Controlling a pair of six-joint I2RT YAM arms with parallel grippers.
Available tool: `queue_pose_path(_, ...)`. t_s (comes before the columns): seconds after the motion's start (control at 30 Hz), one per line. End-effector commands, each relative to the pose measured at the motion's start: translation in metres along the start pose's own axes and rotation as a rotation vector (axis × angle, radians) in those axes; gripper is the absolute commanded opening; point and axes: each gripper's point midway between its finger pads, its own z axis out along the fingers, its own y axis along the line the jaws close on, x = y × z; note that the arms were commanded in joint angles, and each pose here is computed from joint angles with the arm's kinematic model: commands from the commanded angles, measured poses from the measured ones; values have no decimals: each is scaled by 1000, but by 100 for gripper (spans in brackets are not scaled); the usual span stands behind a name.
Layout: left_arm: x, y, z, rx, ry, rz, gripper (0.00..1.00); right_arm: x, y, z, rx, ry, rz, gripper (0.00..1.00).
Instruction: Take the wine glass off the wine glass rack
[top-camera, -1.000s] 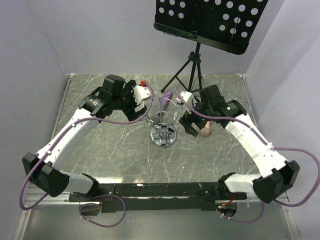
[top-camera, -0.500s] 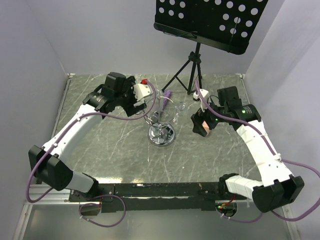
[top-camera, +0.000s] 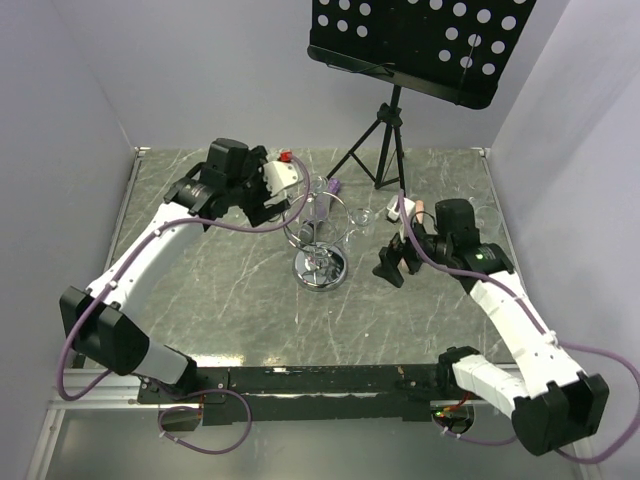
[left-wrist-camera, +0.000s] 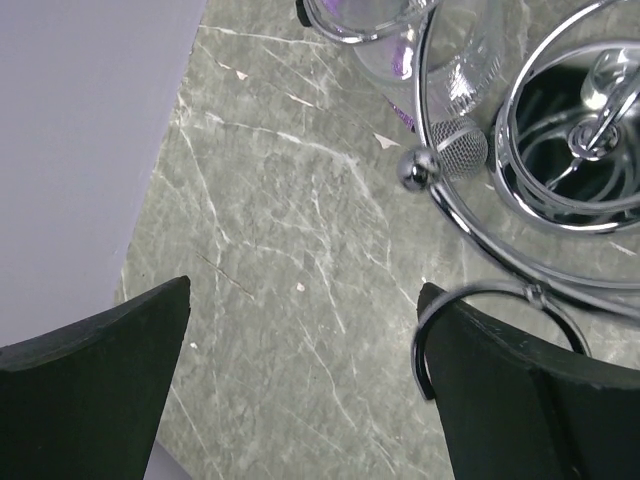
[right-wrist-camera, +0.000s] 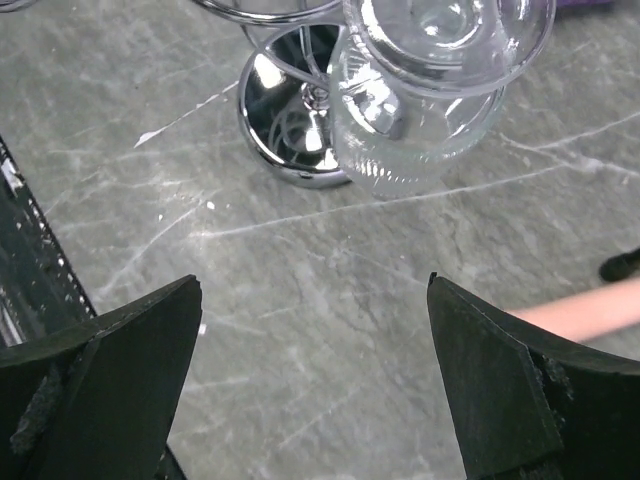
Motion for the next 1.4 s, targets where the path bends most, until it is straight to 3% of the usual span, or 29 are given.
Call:
queue_pose_path(0.0,-3,0,-31,-19,-4,30,100,-20,-13,19,3,-132,-19,100)
queue_pose_path(0.47,-11,-27,-51,73,-76,2,100,-29,-41,56,26,-223,79,100)
queue_pose_path(1.1,-15,-15,-59,22,-65,-24,100,-35,-57,82,57,-354,219,99)
queue_pose_path(1.2,-16,-12,-59,20,-63,-27,100,-38,-56,79,65,-380,245,91)
queue_pose_path(1.37,-16,-14,-57,24,-64,-28,100,-41,-53,74,66,-393,239,65)
